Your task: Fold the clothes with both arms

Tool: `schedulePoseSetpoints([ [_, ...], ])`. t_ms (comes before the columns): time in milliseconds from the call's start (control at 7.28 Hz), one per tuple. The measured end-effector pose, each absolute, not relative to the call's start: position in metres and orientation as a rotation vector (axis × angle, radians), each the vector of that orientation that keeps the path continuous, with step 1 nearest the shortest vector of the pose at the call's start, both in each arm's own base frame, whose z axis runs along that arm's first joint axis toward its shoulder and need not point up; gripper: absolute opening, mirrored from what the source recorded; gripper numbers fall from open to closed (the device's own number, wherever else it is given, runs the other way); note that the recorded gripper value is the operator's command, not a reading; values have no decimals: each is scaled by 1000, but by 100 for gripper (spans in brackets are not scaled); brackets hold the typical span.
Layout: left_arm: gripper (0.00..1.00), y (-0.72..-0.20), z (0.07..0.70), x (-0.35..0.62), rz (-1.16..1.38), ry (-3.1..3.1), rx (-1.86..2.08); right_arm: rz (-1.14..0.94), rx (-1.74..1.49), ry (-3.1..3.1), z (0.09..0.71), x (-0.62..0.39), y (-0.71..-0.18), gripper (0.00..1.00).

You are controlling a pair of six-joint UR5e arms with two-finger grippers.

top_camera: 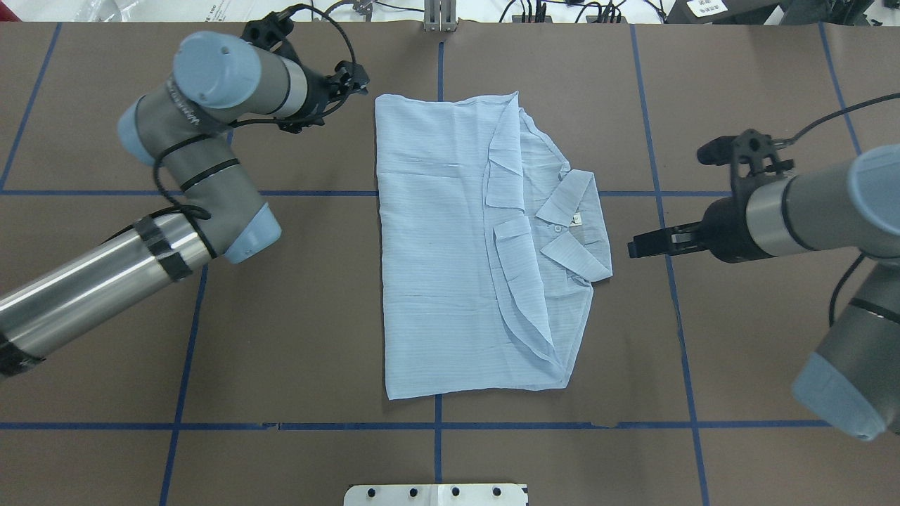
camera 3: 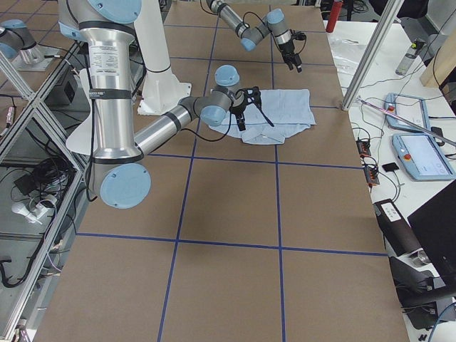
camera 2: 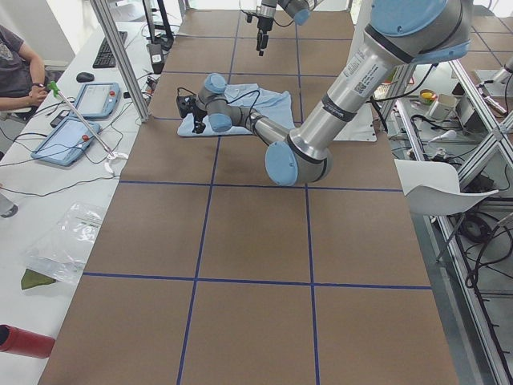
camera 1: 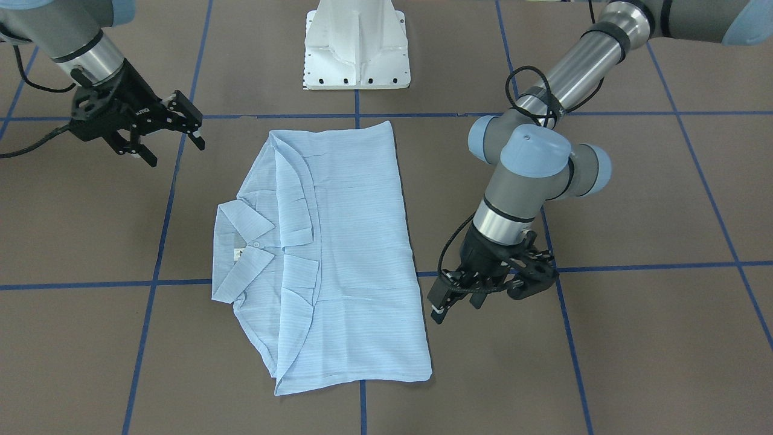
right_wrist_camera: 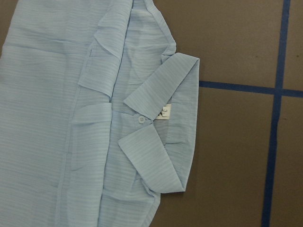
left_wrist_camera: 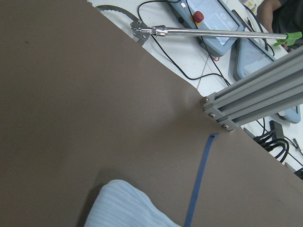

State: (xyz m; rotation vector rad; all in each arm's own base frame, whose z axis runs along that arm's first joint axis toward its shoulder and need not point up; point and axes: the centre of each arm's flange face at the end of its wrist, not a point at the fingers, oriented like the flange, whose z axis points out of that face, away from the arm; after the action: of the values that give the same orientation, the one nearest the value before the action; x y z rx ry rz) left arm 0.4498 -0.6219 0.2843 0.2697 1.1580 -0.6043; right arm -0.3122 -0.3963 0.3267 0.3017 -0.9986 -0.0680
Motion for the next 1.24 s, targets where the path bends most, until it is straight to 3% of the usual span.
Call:
schedulePoseSetpoints([
  [549,100,-533,309,365,-538,1146,214,-162,321,-761,241,-446,-349,100],
  [1236,100,-514,286,355,-535,1122,189,-338,331,-598,273,-525,-322,100],
])
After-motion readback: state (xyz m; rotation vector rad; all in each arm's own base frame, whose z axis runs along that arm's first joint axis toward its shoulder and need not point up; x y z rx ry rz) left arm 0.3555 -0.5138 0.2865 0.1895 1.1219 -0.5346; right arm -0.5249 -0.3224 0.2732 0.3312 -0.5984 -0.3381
